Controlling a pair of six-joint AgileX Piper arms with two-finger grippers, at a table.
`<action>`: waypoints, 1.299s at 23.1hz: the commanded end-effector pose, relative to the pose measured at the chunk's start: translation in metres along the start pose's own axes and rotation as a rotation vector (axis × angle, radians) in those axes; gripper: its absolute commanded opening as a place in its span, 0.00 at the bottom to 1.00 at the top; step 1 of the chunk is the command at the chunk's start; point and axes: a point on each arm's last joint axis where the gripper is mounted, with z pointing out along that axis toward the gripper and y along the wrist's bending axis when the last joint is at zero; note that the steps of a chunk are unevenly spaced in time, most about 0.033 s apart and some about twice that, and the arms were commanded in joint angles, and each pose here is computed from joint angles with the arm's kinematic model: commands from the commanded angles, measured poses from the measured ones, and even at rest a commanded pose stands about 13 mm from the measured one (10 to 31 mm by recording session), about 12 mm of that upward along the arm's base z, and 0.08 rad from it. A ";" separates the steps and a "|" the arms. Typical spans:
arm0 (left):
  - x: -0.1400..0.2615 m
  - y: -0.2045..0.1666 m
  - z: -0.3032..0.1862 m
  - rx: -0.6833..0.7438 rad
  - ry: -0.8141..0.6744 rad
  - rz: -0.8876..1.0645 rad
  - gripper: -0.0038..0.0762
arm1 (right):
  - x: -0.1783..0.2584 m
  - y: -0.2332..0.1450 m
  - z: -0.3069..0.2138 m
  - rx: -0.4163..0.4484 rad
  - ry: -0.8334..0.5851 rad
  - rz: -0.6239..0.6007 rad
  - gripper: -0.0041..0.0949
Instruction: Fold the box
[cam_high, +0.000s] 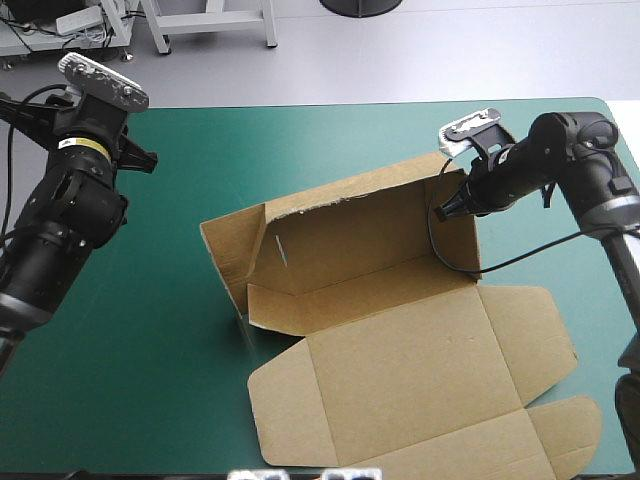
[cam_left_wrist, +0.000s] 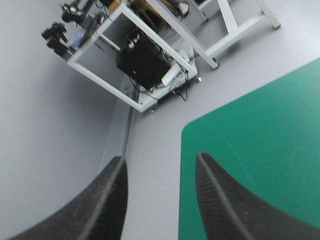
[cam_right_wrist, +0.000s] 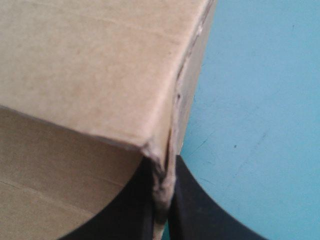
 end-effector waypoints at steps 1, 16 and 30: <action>-0.001 0.005 0.014 -0.008 -0.002 -0.037 0.44 | -0.003 -0.003 0.003 -0.003 0.024 -0.001 0.04; 0.000 -0.024 0.045 0.125 0.029 -0.096 0.44 | -0.027 -0.035 0.112 0.017 -0.030 0.055 0.04; 0.001 -0.024 0.045 0.123 0.038 -0.095 0.44 | -0.040 -0.054 0.122 0.222 -0.157 -0.150 0.30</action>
